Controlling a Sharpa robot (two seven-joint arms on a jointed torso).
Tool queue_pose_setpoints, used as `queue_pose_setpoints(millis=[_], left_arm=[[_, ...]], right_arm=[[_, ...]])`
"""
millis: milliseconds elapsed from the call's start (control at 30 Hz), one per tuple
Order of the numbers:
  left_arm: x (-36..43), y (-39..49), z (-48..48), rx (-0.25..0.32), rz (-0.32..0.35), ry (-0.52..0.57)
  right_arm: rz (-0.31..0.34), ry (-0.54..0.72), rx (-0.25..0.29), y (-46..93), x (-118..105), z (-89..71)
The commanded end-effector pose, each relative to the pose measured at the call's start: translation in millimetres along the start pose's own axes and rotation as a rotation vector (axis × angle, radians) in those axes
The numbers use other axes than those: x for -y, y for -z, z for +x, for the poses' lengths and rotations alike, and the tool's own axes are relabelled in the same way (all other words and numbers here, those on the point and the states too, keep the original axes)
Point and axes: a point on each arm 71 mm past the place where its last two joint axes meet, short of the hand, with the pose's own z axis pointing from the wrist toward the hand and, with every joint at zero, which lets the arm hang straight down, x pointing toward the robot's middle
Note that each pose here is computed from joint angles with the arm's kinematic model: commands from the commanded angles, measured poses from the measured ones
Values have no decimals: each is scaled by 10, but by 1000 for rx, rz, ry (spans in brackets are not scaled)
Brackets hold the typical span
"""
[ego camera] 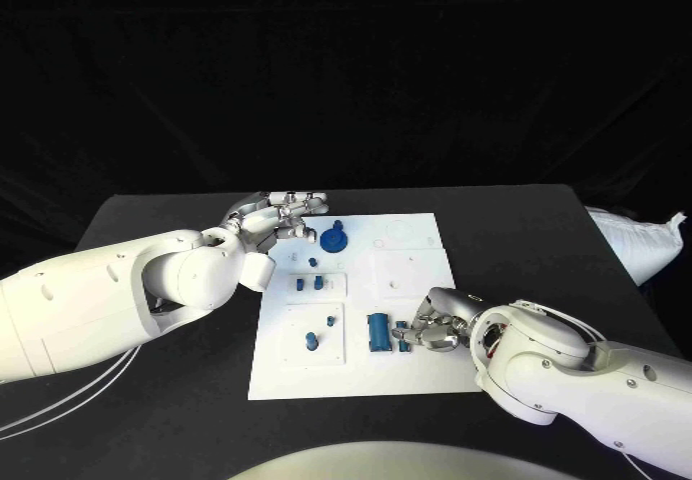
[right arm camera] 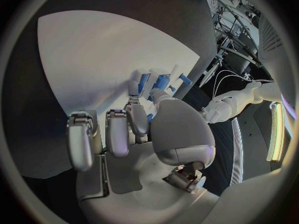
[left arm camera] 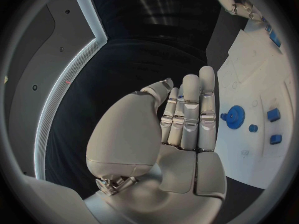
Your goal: Assemble the parts on the task board
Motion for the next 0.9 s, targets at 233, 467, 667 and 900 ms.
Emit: queue_pose_setpoints(millis=[233,467,667,900], left_arm=[[5,-1,22,-22,3,2],[5,-4,15,-20,4,2],[7,-15,-7,-8,9,-2],[1,-57,-78,36,25,-4]], right_arm=[[0,41,32,41,28,-28],[-13,12,74,64,92,-84],[-20,-224,133,22,233,-217],[-112,-648,173,-172,450,-470]])
